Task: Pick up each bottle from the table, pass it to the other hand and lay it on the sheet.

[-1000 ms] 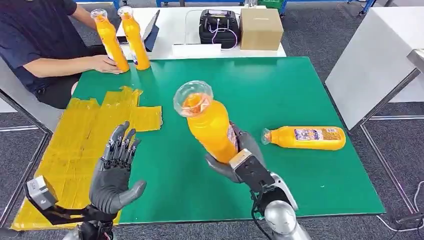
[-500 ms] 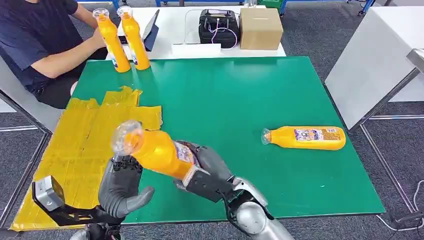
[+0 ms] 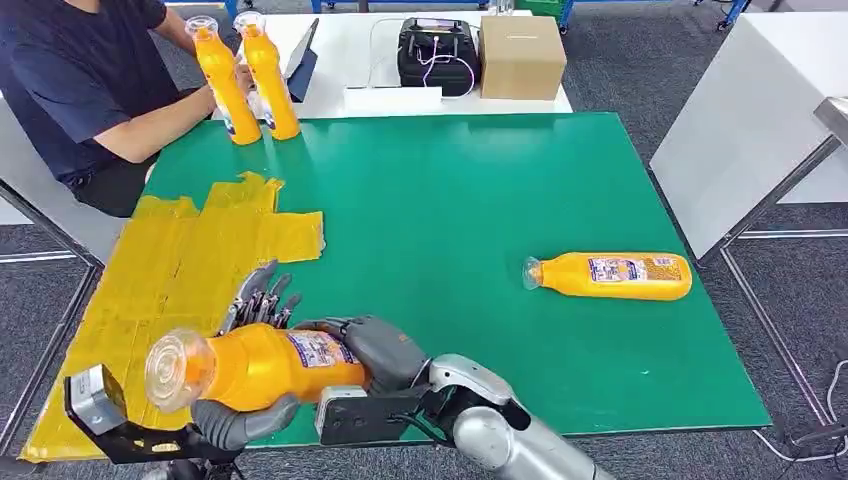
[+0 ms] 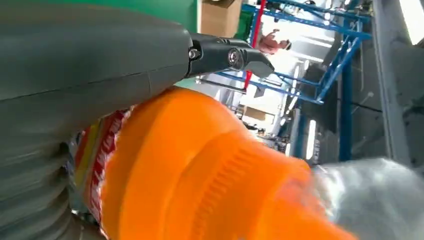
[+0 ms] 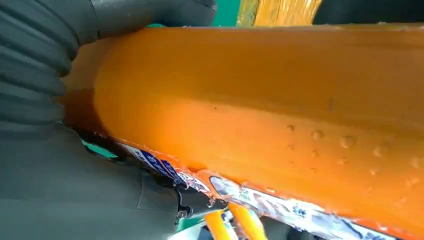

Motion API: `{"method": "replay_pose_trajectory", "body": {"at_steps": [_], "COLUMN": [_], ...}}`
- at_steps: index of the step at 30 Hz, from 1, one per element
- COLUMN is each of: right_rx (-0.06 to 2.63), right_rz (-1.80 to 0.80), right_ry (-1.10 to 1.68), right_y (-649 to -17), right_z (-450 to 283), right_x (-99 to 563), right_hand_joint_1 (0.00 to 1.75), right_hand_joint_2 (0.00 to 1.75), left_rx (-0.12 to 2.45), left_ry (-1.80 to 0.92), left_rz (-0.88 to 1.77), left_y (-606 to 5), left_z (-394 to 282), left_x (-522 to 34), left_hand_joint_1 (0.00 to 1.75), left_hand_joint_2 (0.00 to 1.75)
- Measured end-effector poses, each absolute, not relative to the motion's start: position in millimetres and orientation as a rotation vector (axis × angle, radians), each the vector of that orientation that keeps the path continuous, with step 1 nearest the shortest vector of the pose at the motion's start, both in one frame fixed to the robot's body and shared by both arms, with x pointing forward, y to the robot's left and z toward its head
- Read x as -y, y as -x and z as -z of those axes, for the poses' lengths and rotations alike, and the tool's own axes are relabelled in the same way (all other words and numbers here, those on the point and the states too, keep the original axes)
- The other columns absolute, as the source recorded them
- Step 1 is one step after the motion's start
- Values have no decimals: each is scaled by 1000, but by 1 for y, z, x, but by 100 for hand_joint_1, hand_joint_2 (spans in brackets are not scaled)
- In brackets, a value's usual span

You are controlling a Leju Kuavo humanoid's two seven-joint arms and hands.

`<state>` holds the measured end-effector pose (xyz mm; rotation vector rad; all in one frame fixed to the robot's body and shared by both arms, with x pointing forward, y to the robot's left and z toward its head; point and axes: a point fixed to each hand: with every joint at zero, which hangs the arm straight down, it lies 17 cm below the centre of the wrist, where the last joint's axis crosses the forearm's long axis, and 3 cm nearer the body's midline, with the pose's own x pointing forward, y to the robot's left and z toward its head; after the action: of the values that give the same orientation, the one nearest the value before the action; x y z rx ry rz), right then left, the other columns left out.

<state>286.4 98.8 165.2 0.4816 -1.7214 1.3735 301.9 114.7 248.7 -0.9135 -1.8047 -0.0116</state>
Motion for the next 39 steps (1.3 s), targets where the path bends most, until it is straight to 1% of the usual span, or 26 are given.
{"method": "replay_pose_trajectory", "body": {"at_steps": [7, 8, 9, 13, 24, 25, 29, 30, 33, 35, 37, 39], "right_rx": [1711, 1709, 1707, 1703, 1701, 1702, 1729, 1729, 1730, 1737, 1744, 1732], "right_rz": [-1411, -1415, -1418, -1431, -1447, -1448, -1442, -1439, -1435, -1421, -1376, -1320], "right_ry": [-522, -523, -523, -523, -522, -511, -393, -376, -347, -290, -200, -111], "right_y": [-279, -278, -278, -277, -274, -275, -285, -286, -288, -292, -301, -316], "right_z": [-169, -168, -168, -166, -164, -163, -156, -153, -149, -145, -141, -137], "right_x": [-102, -102, -101, -101, -99, -99, -92, -89, -82, -74, -53, -20], "right_hand_joint_1": [175, 175, 175, 175, 175, 0, 0, 0, 0, 0, 0, 0], "right_hand_joint_2": [175, 175, 175, 175, 175, 175, 175, 0, 0, 0, 0, 0], "left_rx": [1792, 1791, 1791, 1808, 1823, 1822, 1826, 1830, 1836, 1872, 1911, 1915], "left_ry": [854, 852, 849, 845, 866, 871, 810, 789, 752, 597, 287, -93], "left_rz": [144, 157, 168, 199, 177, 171, 192, 204, 219, 268, 377, 508], "left_y": [-299, -298, -298, -295, -292, -292, -294, -295, -296, -304, -320, -342], "left_z": [-236, -235, -234, -234, -237, -237, -232, -231, -228, -222, -211, -202], "left_x": [-102, -101, -100, -96, -99, -99, -99, -99, -99, -103, -116, -141], "left_hand_joint_1": [0, 44, 175, 175, 175, 175, 175, 175, 175, 175, 175, 175], "left_hand_joint_2": [175, 175, 175, 175, 175, 175, 175, 175, 175, 175, 175, 175]}}
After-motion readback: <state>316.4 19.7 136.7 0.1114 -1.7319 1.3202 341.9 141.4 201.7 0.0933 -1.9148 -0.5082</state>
